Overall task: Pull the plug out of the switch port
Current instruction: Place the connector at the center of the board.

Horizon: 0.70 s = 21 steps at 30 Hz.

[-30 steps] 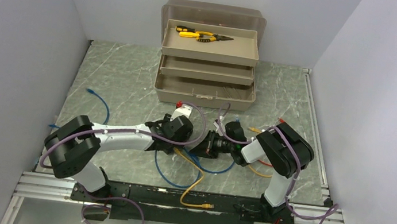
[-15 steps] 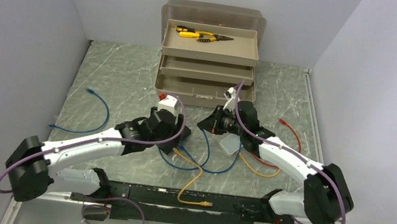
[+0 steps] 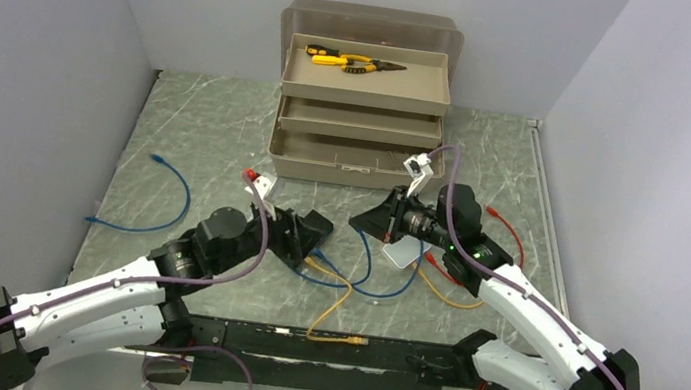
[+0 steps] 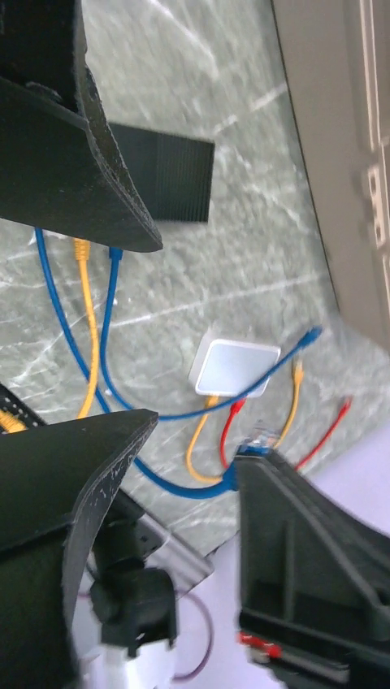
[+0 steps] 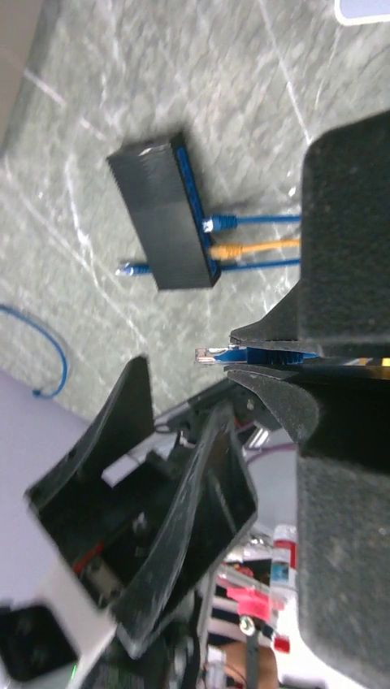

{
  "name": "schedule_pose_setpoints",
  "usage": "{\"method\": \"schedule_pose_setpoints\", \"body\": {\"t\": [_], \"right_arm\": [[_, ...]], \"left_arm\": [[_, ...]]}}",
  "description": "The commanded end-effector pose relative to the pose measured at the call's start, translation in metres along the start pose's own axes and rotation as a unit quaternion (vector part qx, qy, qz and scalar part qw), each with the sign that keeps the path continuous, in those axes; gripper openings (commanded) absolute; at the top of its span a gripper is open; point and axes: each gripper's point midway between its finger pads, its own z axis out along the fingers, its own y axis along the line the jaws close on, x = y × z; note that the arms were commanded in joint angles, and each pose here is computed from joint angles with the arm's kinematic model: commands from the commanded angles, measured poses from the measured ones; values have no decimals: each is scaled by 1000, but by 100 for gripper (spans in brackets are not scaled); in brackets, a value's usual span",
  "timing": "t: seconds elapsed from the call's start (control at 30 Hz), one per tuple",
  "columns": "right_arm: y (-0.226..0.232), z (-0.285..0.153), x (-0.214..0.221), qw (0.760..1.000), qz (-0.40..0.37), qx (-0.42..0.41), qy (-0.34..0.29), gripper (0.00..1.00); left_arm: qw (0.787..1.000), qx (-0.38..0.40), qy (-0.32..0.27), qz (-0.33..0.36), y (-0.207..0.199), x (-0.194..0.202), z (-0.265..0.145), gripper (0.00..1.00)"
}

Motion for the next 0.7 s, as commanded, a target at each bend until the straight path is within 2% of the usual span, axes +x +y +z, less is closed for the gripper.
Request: {"method": "schedule_pose_setpoints", "body": {"t": [0.0,0.13,0.37,0.67], "right_arm": [[54,-15,-26,994,-11,-99,-35,0],[76,-23,-40,988,4,-138,-66,0],[91,-25,-57,979,41,-174,-100,0],[72,-15,-52,979,80,-149,-112,0]], "left_arm": [[982,170,-78,12,-57,-29,-20,78],[967,232,-100,27,-77,-36,-34,77],[945,317,-64,52,-109,-24,-31,76],[947,311,-50,67,-121,-7,-3,73]]}}
